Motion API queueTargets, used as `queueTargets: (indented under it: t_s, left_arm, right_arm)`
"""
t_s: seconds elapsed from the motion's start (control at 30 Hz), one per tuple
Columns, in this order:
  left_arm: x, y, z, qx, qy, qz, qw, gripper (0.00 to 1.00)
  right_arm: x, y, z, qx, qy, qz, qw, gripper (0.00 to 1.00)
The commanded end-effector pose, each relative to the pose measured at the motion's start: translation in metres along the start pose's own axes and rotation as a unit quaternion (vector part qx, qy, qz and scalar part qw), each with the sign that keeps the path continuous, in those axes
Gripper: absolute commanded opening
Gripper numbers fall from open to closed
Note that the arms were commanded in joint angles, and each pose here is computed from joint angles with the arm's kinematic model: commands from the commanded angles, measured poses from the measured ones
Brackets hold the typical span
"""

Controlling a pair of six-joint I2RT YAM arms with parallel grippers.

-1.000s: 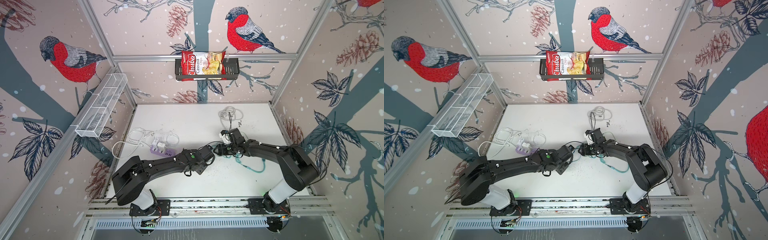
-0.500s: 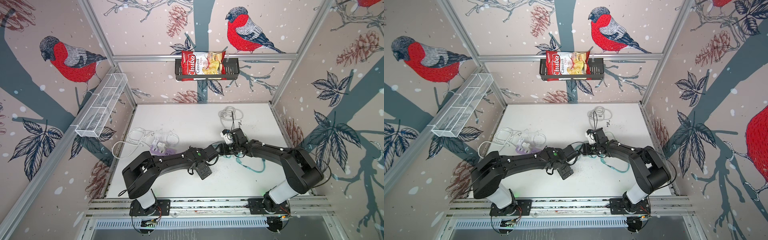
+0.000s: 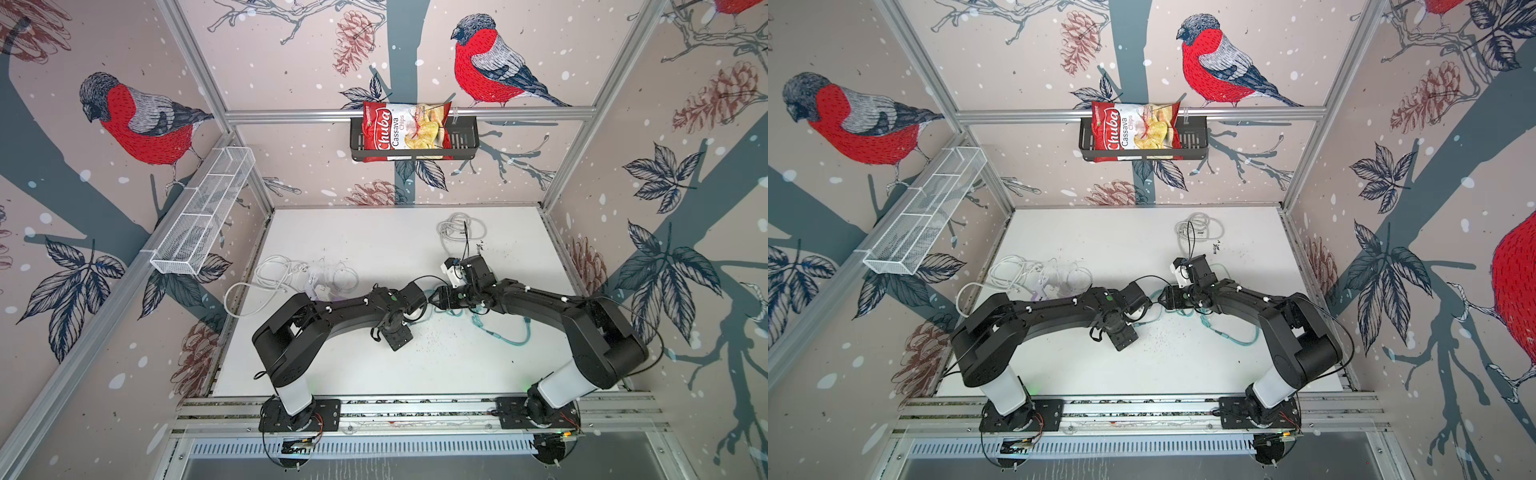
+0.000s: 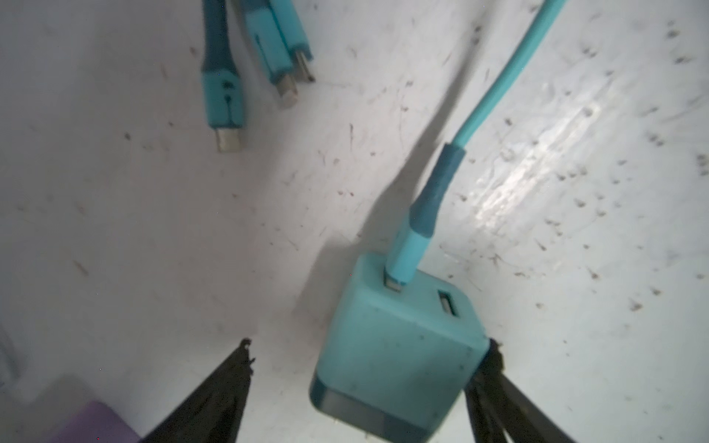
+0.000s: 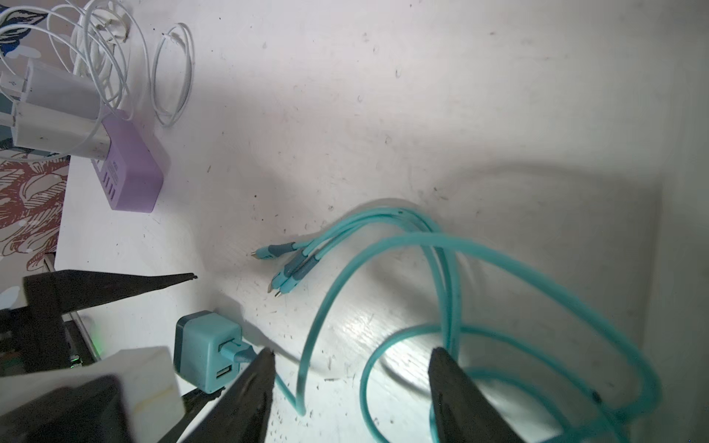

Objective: Insert the plug
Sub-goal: 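Close the left gripper on the teal charger body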

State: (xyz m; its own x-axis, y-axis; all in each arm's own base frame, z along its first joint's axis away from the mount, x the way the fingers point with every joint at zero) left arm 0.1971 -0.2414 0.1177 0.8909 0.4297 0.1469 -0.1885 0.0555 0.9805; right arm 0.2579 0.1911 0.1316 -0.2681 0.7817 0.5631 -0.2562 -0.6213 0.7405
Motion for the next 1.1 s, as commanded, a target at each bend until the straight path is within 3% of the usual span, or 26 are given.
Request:
queueTargets:
  t_s: [0.0,0.13,0.73,1.07]
  left_arm:
    - [-0.003,-0.007,-0.001,0.007,-0.009,-0.016,1.000,0.77]
    - [-0.004,-0.010,-0.003,0.004,-0.008,-0.020,1.000,0.75]
    - [-0.007,-0.014,-0.004,0.019,0.004,-0.032,0.999,0.40]
    - [0.001,0.003,0.010,-0.047,0.029,0.005,0.998,0.25]
  right_arm:
    - [0.003,0.001,0.001,-0.001,0.006,0.007,1.000,0.65]
    - [0.004,0.001,0.002,0.002,0.007,0.006,1.000,0.64]
    - [0.009,0.010,-0.001,-0.003,0.001,0.006,1.000,0.65]
    - [0.016,0.042,-0.018,-0.031,-0.018,0.003,0.999,0.66]
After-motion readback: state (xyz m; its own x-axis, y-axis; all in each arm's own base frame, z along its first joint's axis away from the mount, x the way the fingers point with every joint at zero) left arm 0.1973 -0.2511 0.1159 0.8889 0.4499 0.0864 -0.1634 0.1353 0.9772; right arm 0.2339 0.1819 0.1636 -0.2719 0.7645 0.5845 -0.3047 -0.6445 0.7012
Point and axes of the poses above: each gripper's point midway between its finger pads, its own y axis back along the fingers, its own x axis along the line the jaws close on, z = x × y, the point moved 10 cm from there along y, back along the fingers, and after that the axes turned 9 degrees about -y, right-handed, at the moved point
